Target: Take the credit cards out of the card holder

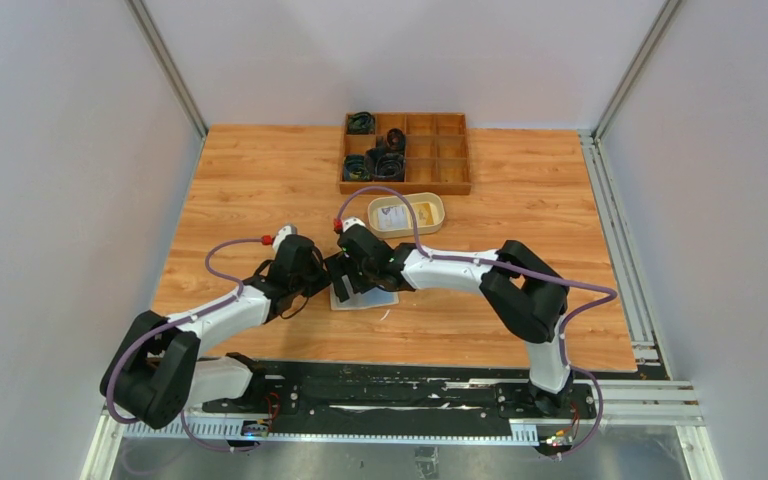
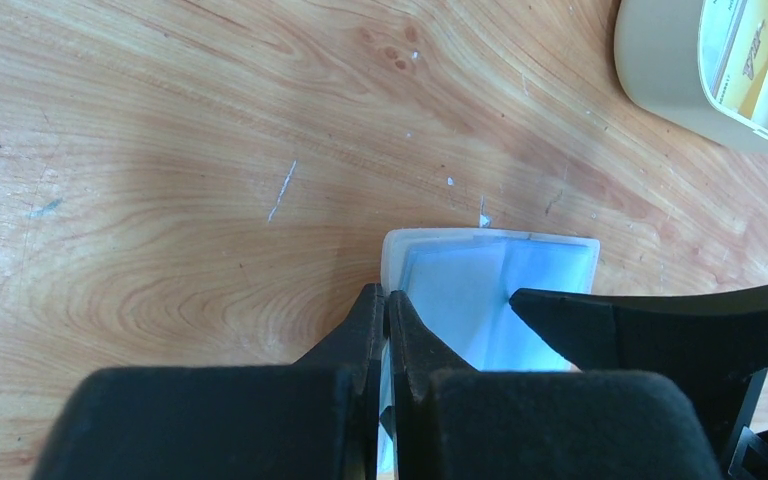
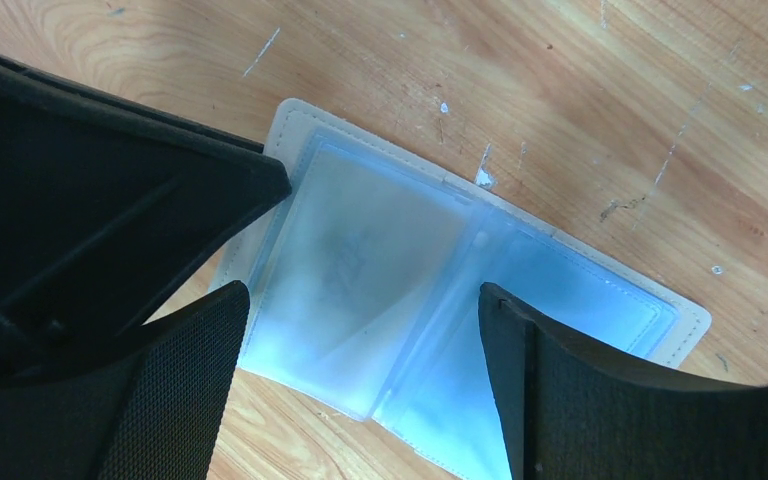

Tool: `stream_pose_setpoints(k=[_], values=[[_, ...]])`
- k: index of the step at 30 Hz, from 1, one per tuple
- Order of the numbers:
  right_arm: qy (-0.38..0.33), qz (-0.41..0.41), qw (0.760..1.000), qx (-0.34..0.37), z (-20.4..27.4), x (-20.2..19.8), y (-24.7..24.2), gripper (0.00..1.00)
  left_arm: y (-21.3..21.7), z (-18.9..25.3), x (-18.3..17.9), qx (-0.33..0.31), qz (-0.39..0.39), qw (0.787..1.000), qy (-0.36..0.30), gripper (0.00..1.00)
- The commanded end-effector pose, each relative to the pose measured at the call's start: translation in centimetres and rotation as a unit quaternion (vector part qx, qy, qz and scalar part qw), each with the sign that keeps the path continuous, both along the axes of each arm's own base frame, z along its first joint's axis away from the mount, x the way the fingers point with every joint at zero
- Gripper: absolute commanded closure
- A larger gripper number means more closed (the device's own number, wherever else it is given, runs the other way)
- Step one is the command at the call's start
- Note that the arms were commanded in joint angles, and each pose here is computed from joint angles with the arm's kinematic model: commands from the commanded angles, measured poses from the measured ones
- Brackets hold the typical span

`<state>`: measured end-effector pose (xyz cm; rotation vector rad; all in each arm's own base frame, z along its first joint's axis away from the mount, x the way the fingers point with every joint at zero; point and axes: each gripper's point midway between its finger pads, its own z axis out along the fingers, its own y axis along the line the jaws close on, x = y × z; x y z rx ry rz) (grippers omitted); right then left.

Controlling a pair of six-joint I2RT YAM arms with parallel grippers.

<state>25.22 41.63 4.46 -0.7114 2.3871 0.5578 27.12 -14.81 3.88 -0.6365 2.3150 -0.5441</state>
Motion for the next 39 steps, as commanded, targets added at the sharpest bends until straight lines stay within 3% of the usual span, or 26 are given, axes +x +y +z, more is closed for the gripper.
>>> stream_pose_setpoints(k=[1,13,31,39], values=[[0.016,0.006,1.000,0.006,-0.7,-1.0,0.7,0.12,0.0,-0.4,0.0,-0.001,0.002,1.000,-0.001,1.00],[0.023,-0.001,0.999,-0.035,-3.2,-1.7,-0.7,0.12,0.2,-0.1,-0.2,0.000,0.007,1.000,-0.004,1.00],[-0.036,-0.059,0.979,-0.191,-5.6,-0.2,-8.7,0.12,0.4,-0.1,-0.2,0.004,0.010,1.000,-0.003,1.00],[-0.031,-0.080,0.975,-0.204,-5.9,0.6,-10.6,0.12,0.4,-0.2,-0.2,0.007,0.008,1.000,-0.002,1.00]])
